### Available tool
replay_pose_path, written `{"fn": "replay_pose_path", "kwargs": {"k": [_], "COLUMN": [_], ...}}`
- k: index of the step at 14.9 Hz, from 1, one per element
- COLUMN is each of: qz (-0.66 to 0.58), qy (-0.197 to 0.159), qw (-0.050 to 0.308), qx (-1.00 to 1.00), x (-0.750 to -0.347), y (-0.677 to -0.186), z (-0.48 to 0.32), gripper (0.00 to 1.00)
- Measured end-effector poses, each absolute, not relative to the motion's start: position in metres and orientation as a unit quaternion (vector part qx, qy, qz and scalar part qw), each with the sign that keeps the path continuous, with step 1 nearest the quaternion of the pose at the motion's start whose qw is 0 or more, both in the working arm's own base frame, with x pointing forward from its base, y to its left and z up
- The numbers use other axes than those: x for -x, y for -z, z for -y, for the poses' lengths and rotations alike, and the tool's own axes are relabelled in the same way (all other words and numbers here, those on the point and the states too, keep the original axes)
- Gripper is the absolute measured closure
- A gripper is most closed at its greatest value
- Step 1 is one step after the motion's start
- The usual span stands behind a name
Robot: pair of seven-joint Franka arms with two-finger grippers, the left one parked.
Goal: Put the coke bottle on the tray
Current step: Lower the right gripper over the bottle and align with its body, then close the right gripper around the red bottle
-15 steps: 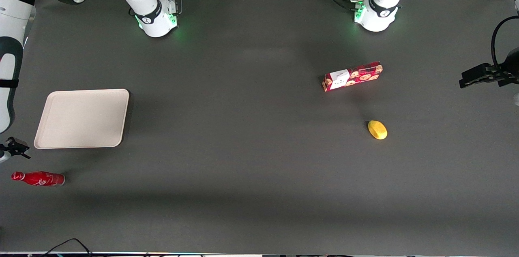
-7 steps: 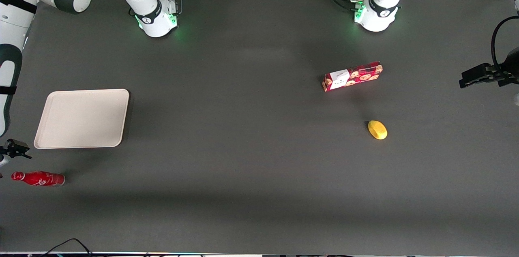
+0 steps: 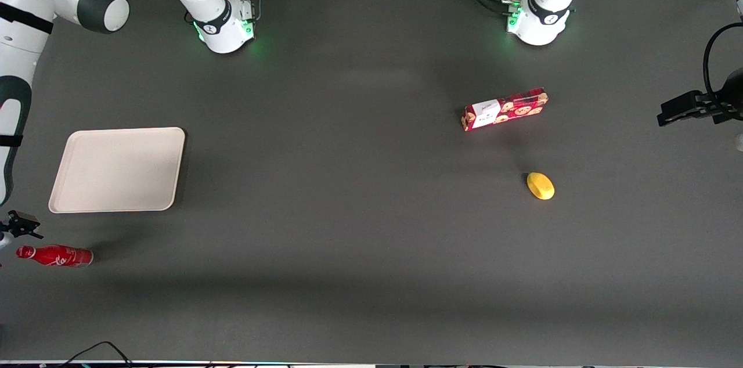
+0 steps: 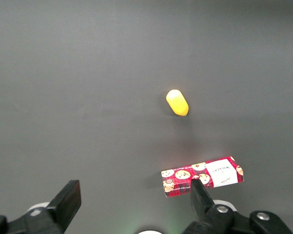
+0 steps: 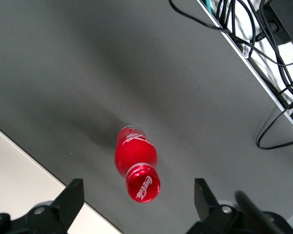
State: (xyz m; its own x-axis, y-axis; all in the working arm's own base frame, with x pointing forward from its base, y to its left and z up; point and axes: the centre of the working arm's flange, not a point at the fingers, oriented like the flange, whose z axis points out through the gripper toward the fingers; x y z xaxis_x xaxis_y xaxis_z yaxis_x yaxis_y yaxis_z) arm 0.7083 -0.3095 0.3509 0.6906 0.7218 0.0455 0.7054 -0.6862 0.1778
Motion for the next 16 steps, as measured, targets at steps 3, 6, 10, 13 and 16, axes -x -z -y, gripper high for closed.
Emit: {"fn": "replay_pose_path", "kwargs": {"k": [3,6,10,13,16], "qz": [-0.393,-0.397,-0.396,-0.393,-0.391], "qy": [-0.057,-0.059,-0.06,-0.06,-0.061], "qw": [0.074,0.069,0.065,0.064,0.063], "qx": [-0.915,-0.913,-0.914,-0.915,-0.916], "x": [-0.713,-0.716,-0.716,-0.715,-0.713], "y": [-0.349,-0.346,-0.342,-0.34,-0.339], "z": [0.306,0.302,0.304,0.309,0.313], "gripper": [0.0,0.06,0.13,0.17,0.22]}}
